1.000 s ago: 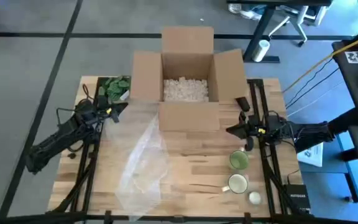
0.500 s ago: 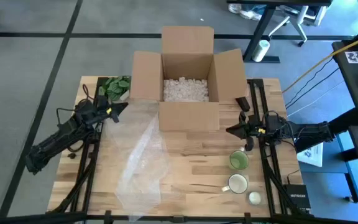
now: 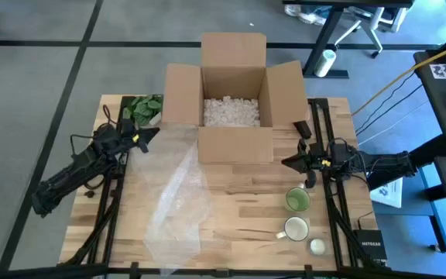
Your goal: Wrap mug
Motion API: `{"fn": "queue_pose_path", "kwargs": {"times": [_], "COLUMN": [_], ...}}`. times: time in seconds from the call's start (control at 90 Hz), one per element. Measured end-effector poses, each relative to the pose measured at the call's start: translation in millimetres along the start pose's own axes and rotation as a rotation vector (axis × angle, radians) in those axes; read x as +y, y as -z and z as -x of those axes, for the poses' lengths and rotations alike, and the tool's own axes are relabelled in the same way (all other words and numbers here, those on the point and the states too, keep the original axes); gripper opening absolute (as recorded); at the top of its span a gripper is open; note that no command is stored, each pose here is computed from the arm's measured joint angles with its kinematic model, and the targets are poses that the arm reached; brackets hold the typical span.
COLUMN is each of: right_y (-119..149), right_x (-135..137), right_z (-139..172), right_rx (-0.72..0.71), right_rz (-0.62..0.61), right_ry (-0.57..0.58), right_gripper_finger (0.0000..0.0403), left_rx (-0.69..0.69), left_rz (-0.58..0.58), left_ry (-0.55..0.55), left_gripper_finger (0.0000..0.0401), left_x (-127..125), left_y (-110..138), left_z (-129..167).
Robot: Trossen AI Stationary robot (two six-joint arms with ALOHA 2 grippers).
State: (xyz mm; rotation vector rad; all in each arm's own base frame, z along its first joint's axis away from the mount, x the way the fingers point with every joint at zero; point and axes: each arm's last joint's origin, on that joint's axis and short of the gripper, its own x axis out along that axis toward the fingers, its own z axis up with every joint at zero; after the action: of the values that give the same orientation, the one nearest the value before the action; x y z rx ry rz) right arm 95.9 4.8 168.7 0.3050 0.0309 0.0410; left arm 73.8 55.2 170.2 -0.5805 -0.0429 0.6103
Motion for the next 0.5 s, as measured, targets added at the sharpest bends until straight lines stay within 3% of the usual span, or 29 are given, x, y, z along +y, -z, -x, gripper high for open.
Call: {"fn": "queue_pose_path", "kwargs": {"times": [0.267, 0.411, 0.5], "right_y": [-0.4, 0.3, 0.2], "right_x": [-0.5, 1.5, 5.1], "right_z": [0.0, 0.0, 1.6], "right_rx": [-0.008, 0.022, 0.137], "right_rz": [-0.006, -0.079, -0.177], "right_ry": [0.019, -0.047, -0.098], "right_gripper_finger": [0.0000, 0.0000, 0.0000], "left_rx": [0.000, 0.000, 0.000], "left_rz": [0.000, 0.000, 0.000], "left_ry": [0.000, 0.000, 0.000], "left_gripper_finger": [0.0000, 0.0000, 0.0000], "left_x": [0.0, 0.0, 0.0], "left_y": [0.0, 0.0, 0.0], "left_z": [0.0, 0.0, 0.0]}}
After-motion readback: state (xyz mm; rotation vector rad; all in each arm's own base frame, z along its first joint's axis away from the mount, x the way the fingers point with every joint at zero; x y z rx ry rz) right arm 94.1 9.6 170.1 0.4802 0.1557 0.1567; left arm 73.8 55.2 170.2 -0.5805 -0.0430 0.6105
